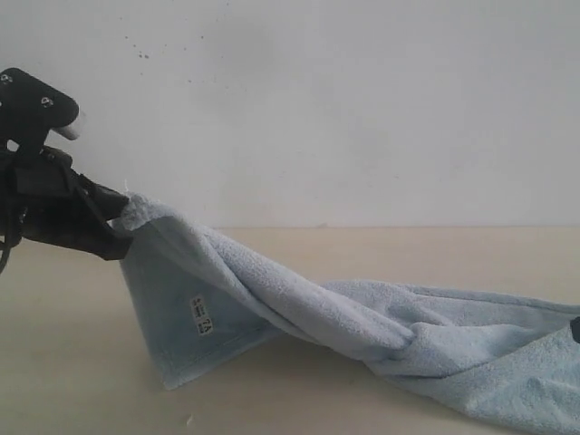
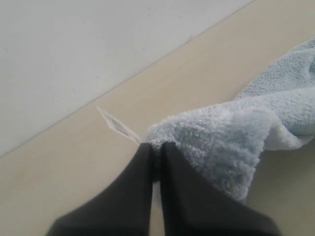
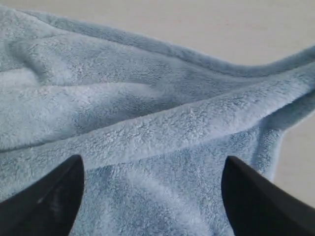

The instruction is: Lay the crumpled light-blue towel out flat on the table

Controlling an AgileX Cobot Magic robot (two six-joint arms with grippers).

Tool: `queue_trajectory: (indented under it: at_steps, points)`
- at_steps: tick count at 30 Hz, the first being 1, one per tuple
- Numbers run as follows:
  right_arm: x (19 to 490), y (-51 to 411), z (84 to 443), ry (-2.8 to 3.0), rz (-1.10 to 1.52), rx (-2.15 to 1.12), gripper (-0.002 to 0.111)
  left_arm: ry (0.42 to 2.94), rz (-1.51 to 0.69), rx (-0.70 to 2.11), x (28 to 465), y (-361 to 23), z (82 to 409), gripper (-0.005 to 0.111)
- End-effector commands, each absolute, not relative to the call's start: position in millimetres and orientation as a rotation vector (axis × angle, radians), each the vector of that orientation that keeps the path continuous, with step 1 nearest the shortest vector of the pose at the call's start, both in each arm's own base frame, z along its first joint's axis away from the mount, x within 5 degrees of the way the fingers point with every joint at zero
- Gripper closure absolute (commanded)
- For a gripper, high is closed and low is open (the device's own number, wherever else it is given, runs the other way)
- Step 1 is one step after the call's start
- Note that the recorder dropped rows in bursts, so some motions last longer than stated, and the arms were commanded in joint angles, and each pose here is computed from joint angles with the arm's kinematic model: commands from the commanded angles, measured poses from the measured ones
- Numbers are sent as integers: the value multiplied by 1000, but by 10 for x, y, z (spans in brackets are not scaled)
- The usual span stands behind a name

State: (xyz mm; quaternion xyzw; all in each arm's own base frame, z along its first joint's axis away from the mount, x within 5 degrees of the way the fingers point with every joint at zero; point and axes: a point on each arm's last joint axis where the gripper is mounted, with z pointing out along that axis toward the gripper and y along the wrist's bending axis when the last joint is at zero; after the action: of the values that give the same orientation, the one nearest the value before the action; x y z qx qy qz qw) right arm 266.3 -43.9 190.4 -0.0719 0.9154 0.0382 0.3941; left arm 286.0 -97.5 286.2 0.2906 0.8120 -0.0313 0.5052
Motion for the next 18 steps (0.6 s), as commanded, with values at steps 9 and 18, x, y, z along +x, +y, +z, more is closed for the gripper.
queue_trajectory:
  at_steps: [9, 18]
  points:
    - [2675, -908, 1804, 2342, -387, 296, 35, 1942, -81, 658, 2844, -957, 2924, 103]
    - [3107, -791, 1729, 2339, -3, 378, 35, 1943, -84, 657, 2842, -958, 2923, 103]
